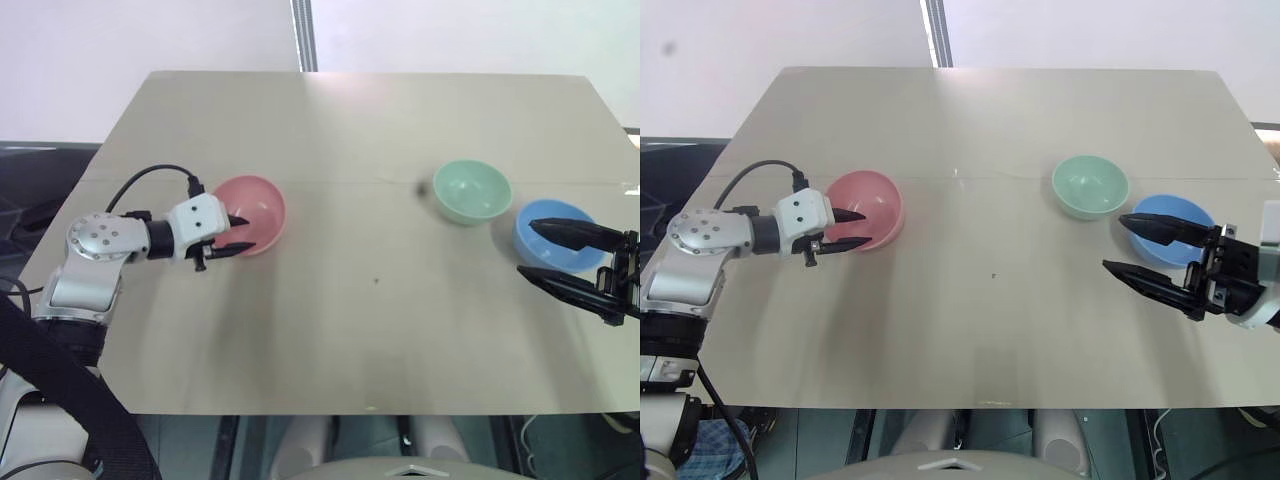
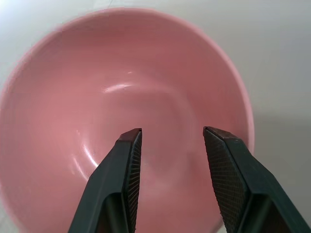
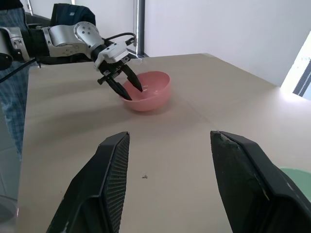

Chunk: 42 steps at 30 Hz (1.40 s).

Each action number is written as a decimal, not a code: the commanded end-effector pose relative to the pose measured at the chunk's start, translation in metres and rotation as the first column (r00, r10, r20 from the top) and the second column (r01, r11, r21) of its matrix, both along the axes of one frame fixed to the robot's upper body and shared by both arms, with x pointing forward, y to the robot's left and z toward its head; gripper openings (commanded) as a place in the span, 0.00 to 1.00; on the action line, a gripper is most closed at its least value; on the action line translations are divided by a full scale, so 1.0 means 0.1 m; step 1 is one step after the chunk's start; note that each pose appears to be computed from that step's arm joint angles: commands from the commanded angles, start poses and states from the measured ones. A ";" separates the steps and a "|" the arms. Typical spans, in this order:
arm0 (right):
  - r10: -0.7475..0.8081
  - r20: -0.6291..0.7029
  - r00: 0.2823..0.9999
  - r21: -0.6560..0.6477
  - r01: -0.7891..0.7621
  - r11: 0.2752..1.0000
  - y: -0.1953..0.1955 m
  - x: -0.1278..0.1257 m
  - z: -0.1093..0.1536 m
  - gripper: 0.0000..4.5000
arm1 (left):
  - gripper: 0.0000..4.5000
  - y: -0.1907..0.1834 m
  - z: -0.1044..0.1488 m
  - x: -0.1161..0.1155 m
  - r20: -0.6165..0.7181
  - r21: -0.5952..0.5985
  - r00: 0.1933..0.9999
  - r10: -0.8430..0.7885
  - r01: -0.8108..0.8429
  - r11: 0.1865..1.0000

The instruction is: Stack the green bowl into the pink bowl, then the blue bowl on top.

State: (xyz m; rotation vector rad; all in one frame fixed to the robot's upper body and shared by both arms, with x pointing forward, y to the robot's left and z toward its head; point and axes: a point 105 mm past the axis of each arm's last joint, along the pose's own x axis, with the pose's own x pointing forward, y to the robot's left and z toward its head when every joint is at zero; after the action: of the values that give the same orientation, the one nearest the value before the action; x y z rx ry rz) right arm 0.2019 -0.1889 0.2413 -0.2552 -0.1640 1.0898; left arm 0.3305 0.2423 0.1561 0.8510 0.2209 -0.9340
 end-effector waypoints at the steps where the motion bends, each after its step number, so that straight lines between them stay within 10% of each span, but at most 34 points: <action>1: 0.001 0.039 0.999 -0.001 -0.001 1.000 0.01 -0.03 0.05 0.65 | 0.47 0.01 0.16 -0.01 0.045 0.041 0.998 -0.033 0.031 0.999; 26: -0.010 0.028 1.000 -0.003 0.010 1.000 -0.01 0.00 0.01 0.65 | 0.47 -0.09 0.44 -0.15 0.055 0.114 0.990 -0.131 0.125 0.986; 42: -0.025 0.038 0.999 -0.008 0.026 1.000 -0.01 0.03 0.02 0.65 | 0.47 0.04 0.15 -0.04 0.012 0.170 0.997 -0.080 0.077 0.982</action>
State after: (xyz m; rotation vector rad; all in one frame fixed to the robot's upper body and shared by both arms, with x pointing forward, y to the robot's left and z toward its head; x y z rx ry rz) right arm 0.2056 -0.1896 0.2375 -0.2680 -0.1544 1.0705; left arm 0.3230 0.2487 0.1633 1.0009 0.2924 -1.0045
